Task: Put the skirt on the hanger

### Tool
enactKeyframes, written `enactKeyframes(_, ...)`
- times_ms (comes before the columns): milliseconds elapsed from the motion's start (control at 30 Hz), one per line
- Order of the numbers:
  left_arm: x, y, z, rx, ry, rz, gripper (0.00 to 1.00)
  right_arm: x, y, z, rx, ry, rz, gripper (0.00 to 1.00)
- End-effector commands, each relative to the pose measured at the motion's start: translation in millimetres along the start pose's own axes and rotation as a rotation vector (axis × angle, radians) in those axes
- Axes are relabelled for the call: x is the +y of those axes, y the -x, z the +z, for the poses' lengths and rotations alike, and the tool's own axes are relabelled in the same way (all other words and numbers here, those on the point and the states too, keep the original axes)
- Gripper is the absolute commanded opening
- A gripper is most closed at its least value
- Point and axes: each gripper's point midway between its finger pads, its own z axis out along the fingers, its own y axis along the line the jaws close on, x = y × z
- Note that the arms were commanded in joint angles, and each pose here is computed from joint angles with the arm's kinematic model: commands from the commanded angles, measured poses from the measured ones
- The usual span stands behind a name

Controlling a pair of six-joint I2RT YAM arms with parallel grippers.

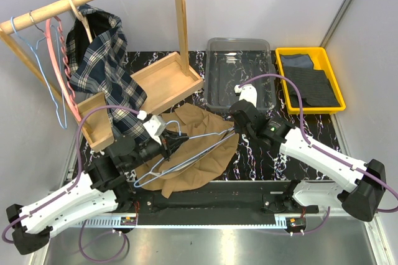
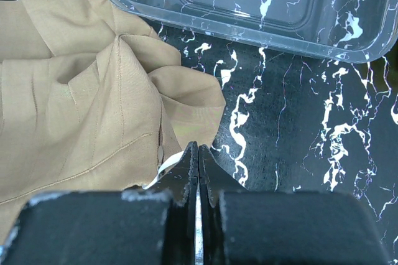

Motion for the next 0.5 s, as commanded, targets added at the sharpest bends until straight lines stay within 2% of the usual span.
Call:
enactKeyframes(0, 9.9, 9.5, 0.0, -0.029, 0.062, 0.009, 0.0, -4.7, 18.2, -3.0, -0.06, -0.022, 0.043, 0.0)
enactKeyframes(267, 16.6, 24.2, -9.0, -0.097, 0.102, 0.015, 0.0, -5.7, 13.6, -2.2, -0.048, -0.023, 0.034, 0.0)
enactKeyframes(467, 11.6, 16.7, -2.1, -0.068, 0.071, 0.011, 0.0, -4.8, 13.1, -1.5, -0.046, -0.021, 0.033, 0.0)
